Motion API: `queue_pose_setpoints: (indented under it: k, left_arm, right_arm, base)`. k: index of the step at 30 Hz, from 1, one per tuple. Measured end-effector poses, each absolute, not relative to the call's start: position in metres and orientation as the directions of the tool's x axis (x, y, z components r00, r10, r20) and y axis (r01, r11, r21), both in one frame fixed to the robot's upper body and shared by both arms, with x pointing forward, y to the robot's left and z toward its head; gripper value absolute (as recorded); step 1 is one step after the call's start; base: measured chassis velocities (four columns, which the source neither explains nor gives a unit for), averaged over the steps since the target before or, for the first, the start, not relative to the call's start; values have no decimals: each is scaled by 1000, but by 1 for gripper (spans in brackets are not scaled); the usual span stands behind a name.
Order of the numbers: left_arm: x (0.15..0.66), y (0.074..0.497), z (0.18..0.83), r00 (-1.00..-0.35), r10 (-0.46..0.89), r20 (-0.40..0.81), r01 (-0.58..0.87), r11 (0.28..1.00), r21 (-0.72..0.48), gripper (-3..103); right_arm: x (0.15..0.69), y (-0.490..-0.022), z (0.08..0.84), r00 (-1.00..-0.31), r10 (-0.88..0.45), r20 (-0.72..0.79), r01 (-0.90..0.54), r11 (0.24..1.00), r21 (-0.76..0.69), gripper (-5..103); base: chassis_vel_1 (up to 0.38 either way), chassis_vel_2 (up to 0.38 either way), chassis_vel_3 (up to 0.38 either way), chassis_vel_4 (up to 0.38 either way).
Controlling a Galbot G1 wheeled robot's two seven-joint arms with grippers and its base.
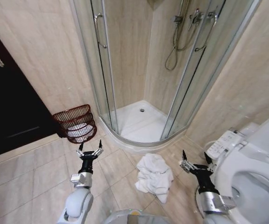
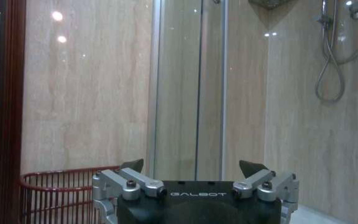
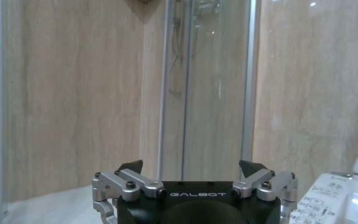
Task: Discard the used towel into the hamper.
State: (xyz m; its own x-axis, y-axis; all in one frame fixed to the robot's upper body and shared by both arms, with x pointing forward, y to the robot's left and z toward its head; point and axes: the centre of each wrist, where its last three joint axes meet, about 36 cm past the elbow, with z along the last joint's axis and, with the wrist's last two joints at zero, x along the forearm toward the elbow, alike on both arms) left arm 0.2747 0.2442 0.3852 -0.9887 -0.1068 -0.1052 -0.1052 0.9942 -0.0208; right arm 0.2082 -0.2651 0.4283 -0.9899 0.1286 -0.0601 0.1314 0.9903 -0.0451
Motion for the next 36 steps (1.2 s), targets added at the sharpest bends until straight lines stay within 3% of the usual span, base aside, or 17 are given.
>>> queue_pose_setpoints:
  k: [36]
  left_arm:
    - [295,238,416,-992,-60,-111,-55,997,-49,100]
  right_arm:
    - [207,-265,436,-980,158,-124,164,986,-41,100]
  base:
    - [0,-4,2,1]
